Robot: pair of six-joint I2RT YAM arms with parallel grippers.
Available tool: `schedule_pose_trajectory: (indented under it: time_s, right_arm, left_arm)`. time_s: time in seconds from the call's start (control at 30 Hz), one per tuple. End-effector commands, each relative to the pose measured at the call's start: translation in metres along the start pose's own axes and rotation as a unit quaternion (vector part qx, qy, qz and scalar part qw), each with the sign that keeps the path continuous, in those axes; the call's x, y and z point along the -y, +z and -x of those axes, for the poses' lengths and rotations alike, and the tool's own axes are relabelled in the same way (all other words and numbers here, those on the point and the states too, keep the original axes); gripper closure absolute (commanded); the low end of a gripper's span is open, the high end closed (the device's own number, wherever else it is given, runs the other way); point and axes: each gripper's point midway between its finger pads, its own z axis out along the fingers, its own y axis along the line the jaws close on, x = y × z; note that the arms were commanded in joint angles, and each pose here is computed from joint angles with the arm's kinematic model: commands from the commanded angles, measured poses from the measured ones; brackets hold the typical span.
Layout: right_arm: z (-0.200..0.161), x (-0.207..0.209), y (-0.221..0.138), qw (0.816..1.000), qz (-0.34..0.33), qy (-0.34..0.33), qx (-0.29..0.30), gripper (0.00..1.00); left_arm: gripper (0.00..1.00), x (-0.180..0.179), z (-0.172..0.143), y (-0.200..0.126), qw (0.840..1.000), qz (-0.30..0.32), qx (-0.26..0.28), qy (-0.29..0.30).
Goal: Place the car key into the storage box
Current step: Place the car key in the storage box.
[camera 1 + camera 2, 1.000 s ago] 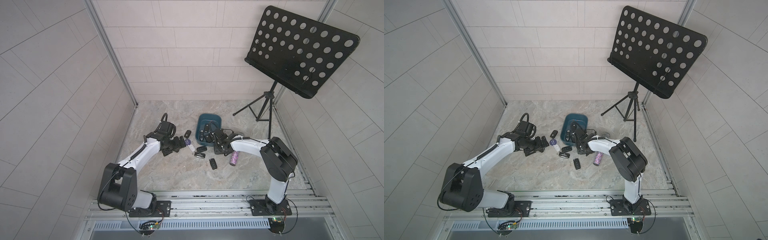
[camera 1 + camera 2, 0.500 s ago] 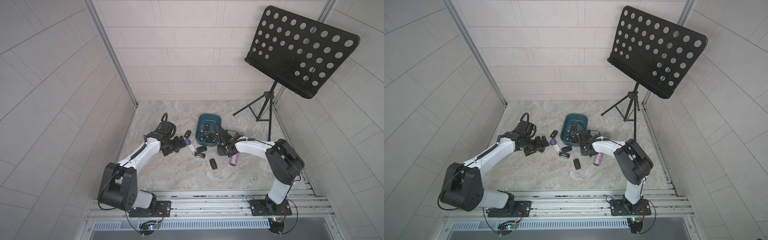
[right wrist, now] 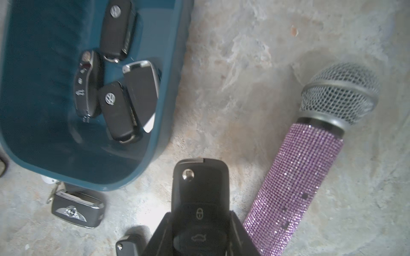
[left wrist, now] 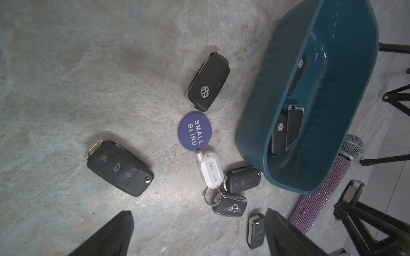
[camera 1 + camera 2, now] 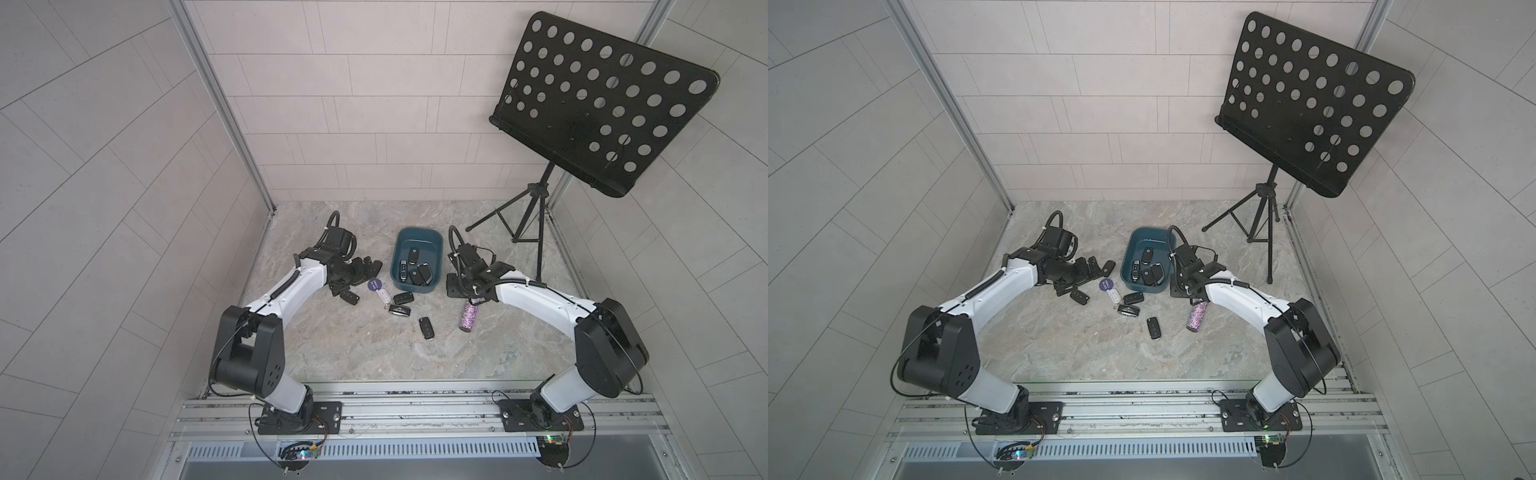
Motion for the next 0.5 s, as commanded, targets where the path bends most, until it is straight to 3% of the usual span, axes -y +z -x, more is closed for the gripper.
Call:
schedule_pose_trajectory:
  time_s: [0.0, 0.2, 0.47]
  right_arm:
    - [0.021, -0.010, -0.010, 1.000, 0.014, 0.003, 0.015, 0.70]
    - [0.056, -0.031, -0.002, 0.999, 0.034, -0.002, 0.026, 0.70]
    - [0.091, -0.053, 0.033, 0.999, 0.037, -0.009, 0.013, 0.70]
  left_arm:
    - [0.01, 0.002, 0.010, -0.002, 1.000, 0.004, 0.001, 0.004]
    - [0.01, 0.006, 0.016, 0.002, 1.000, -0.005, 0.003, -0.001]
    - [0.00, 0.002, 0.013, 0.003, 1.000, 0.002, -0.003, 0.006]
